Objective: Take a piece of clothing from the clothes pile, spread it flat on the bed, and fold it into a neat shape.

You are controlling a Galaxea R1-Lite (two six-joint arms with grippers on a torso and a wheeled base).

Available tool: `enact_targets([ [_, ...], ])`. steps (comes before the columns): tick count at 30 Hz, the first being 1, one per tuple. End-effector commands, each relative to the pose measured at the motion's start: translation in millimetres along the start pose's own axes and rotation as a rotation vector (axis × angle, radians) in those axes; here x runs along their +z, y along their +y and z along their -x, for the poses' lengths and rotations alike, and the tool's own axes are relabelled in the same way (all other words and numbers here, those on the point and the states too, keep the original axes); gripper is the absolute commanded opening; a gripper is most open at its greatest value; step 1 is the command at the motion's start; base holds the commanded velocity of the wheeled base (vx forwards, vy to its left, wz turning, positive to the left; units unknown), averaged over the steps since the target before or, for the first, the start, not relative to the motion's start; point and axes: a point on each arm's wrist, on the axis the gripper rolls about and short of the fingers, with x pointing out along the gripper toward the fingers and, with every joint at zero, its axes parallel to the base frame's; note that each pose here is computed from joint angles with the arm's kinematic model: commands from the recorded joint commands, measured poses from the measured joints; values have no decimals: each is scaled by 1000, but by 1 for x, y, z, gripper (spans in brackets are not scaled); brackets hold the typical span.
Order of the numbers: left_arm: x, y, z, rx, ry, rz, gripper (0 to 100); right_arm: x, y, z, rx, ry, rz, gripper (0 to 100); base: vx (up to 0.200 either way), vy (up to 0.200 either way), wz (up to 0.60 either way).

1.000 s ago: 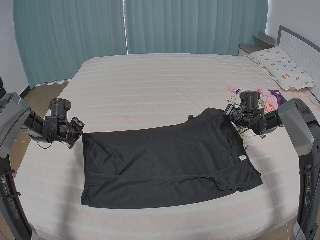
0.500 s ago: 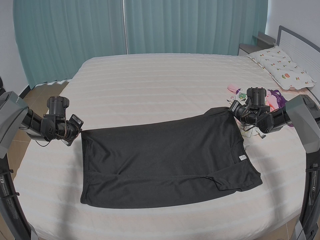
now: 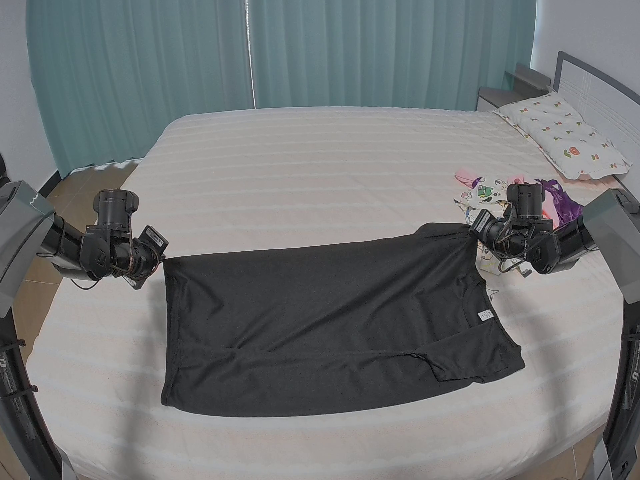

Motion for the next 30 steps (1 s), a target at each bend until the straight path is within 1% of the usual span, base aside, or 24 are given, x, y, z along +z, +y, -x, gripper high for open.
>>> enact_targets([
  [1,2,1,2,0,-5,-17,0,-1,0,19,25,-2,-1,0,0,0,0],
  [3,3,1,4,1,-8,-16,0,-5,-1,27,63,22,2,0,0,0,0],
  [6,5,4,9,7,-11,-14,0,-9,-1,38,83,39,7,0,0,0,0],
  [10,3,9,17,19,-7,-27,0,-12,-1,51,84,51,15,0,0,0,0],
  [12,1,14,23,30,-1,-58,0,-15,-2,62,95,74,15,0,0,0,0],
  [17,-8,26,36,63,28,-82,0,-20,-8,85,98,120,15,0,0,0,0],
  [20,-15,33,42,76,55,-93,0,-29,-15,95,88,161,27,0,0,0,0],
  [25,-27,45,50,92,113,-112,0,-42,-32,103,39,207,63,0,0,0,0],
  [30,-41,60,50,134,171,-139,0,-51,-43,106,7,245,59,0,0,0,0],
])
